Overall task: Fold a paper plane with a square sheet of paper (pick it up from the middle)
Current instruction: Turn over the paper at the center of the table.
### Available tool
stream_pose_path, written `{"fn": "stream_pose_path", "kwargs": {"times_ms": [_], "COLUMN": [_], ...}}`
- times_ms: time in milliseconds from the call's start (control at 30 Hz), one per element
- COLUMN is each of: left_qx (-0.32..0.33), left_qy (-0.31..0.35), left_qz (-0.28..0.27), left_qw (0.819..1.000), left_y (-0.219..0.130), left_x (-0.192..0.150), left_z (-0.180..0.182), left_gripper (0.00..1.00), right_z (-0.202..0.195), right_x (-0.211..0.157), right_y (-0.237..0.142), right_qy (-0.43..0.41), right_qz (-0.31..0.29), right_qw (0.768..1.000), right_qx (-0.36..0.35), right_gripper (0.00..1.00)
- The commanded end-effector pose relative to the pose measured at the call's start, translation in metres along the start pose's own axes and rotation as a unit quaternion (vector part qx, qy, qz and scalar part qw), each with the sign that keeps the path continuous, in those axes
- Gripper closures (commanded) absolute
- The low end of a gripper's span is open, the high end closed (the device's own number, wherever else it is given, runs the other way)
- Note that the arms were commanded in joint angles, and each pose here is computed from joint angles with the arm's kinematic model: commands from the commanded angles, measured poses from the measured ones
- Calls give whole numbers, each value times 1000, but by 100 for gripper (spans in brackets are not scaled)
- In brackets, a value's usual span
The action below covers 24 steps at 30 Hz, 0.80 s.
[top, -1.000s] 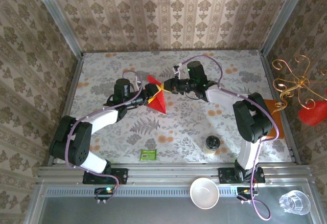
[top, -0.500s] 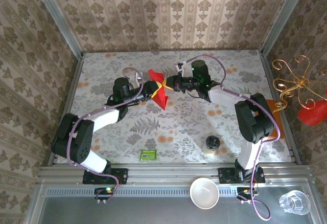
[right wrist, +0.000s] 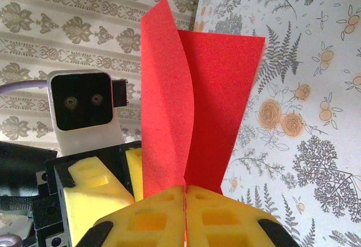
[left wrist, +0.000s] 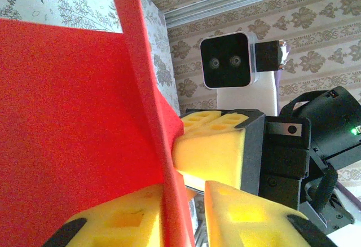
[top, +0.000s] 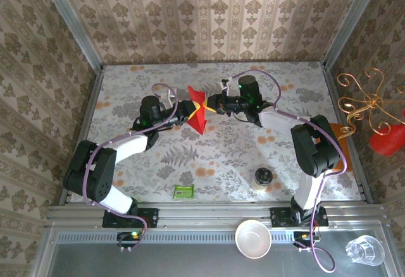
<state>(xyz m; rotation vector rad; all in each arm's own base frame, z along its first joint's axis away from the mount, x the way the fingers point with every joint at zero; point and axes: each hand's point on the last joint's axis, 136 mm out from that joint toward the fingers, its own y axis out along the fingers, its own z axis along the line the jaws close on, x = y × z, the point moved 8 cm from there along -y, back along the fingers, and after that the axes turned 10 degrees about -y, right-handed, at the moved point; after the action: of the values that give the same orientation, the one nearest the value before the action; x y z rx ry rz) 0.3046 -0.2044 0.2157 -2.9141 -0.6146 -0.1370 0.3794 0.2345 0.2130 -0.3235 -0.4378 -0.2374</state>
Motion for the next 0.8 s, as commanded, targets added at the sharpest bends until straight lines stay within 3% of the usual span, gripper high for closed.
{"fn": "stream_pose_path", "kwargs": {"times_ms": [0,167,300,467,600,767], "left_qx": [-11,-5,18,110,237,385], "left_qy": [12,10,19,58,129,224], "left_qz": [4,1,1,8,14,29], "left_qw": [1000,1000,1000,992,963,895], "left_y": [1,1,0,-6,-13,-15], "left_x": [0,3,5,5,3,1], "left_z": [-4,-3,-1,2,-1,-11], "left_gripper": [77,86,89,91,91,91], "right_z": [15,17,11,1,-4,-6], "right_x": [3,2,4,4,4,0], "right_y": [-9,-12,-25,-54,-79,-103], "right_qy": [-15,-16,-15,-28,-47,-67], "right_qz": [-5,-6,-18,-36,-53,-68], "right_qw": [1000,1000,999,992,977,955], "right_qx": [22,20,-24,-116,-201,-281], "right_gripper": [89,80,62,51,49,48]}}
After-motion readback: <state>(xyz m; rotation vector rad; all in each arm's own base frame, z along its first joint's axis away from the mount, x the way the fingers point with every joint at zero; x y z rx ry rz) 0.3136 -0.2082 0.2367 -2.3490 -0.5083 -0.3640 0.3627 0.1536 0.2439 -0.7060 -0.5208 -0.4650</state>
